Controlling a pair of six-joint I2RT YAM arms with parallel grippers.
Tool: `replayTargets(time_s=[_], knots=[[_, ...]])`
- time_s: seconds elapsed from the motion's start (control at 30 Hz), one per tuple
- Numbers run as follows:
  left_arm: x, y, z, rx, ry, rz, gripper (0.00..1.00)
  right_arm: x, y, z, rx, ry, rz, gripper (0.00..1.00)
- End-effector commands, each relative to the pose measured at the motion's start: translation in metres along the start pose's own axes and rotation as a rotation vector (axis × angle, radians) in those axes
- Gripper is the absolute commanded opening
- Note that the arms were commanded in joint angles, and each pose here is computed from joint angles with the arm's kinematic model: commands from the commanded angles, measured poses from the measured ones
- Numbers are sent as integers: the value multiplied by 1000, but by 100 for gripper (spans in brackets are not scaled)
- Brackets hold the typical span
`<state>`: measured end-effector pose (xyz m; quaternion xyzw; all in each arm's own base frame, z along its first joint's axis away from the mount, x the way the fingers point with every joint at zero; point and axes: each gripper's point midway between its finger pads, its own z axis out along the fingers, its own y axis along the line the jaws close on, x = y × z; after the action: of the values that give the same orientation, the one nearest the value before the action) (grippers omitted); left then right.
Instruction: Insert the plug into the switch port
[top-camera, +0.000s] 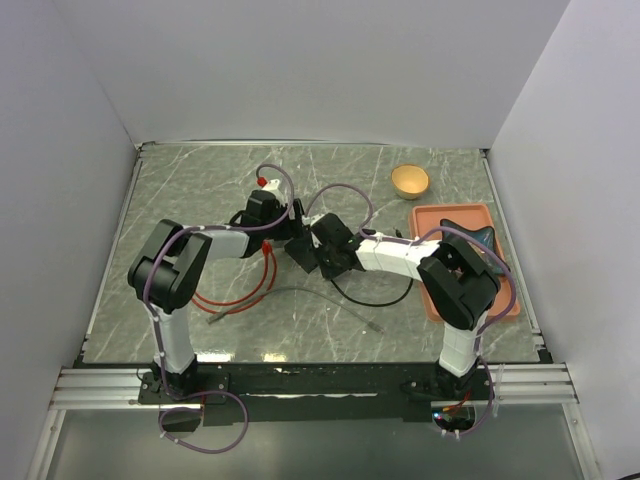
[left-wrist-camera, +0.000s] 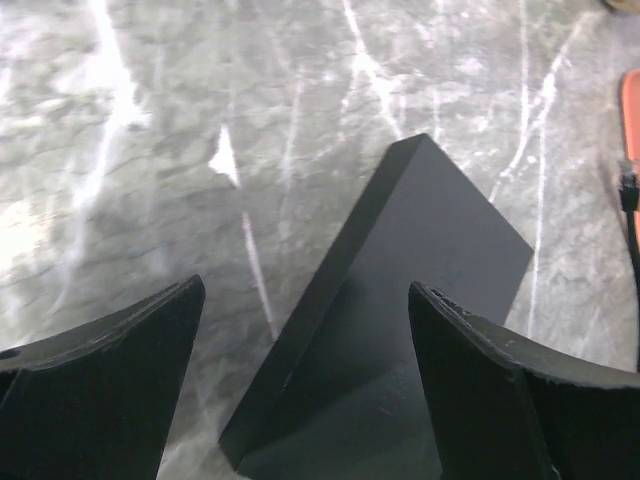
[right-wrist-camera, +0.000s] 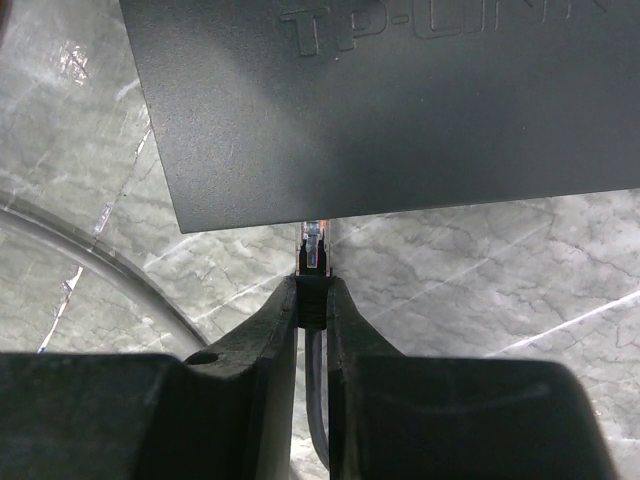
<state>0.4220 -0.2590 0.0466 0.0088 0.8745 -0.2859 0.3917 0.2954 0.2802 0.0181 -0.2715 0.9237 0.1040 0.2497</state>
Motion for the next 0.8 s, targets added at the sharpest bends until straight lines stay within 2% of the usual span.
replayTargets(time_s=[0.0, 0.77], knots=[[2, -16, 5, 95, 15, 26, 88, -9, -7, 3, 32, -17, 19, 0], [14, -23, 5, 155, 55, 45, 82, -36, -12, -10, 41, -126, 63, 0]])
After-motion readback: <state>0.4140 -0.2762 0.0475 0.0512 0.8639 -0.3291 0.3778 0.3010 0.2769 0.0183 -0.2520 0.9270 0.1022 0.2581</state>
